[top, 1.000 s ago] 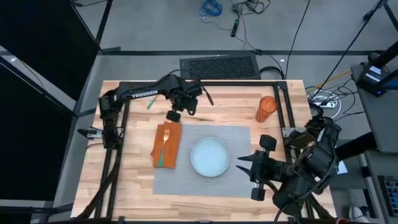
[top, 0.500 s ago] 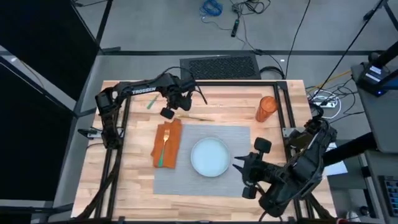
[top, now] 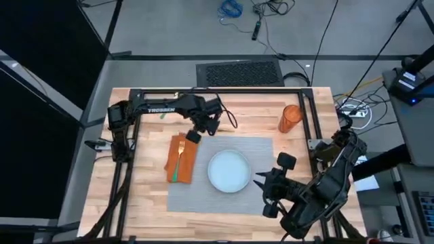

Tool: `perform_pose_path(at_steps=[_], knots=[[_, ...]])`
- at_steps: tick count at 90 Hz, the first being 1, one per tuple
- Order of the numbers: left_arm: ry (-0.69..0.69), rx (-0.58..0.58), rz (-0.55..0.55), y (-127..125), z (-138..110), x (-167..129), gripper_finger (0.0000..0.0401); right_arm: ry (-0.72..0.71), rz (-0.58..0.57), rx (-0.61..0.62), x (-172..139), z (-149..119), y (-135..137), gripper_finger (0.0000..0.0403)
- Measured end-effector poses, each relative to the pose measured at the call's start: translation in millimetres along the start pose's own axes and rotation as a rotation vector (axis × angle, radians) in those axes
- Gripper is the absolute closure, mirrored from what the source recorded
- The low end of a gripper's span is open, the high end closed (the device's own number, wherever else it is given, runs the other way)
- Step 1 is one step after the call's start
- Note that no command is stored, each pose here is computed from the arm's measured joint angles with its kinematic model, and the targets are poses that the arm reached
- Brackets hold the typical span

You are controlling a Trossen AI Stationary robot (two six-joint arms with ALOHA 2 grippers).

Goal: Set table place
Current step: Put the gold table knife on the gray table mat to the right of the blue plate

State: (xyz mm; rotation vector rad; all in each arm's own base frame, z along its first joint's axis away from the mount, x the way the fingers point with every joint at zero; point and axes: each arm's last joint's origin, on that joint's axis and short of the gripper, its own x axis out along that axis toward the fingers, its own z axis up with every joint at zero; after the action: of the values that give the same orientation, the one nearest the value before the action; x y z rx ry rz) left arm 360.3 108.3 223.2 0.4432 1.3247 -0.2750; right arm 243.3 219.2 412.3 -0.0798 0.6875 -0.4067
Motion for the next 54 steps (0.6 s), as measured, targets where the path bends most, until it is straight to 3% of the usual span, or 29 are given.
perform_pose_path(at_steps=[24,43,54], knots=[[-0.107,-0.146,0.005,12.1,6.1,8.6,0.0283,-0.005,0.005,-0.001,-1.7,-0.5,0.9,0.0316],[-0.151,-0.212,-0.004,22.0,5.9,19.2,0.0273,-0.005,0.010,-0.004,-3.0,-1.2,1.6,0.0316],[-0.107,-0.244,-0.040,24.1,1.7,36.0,0.0273,-0.005,0.011,-0.004,-3.3,-1.4,1.8,0.0316]])
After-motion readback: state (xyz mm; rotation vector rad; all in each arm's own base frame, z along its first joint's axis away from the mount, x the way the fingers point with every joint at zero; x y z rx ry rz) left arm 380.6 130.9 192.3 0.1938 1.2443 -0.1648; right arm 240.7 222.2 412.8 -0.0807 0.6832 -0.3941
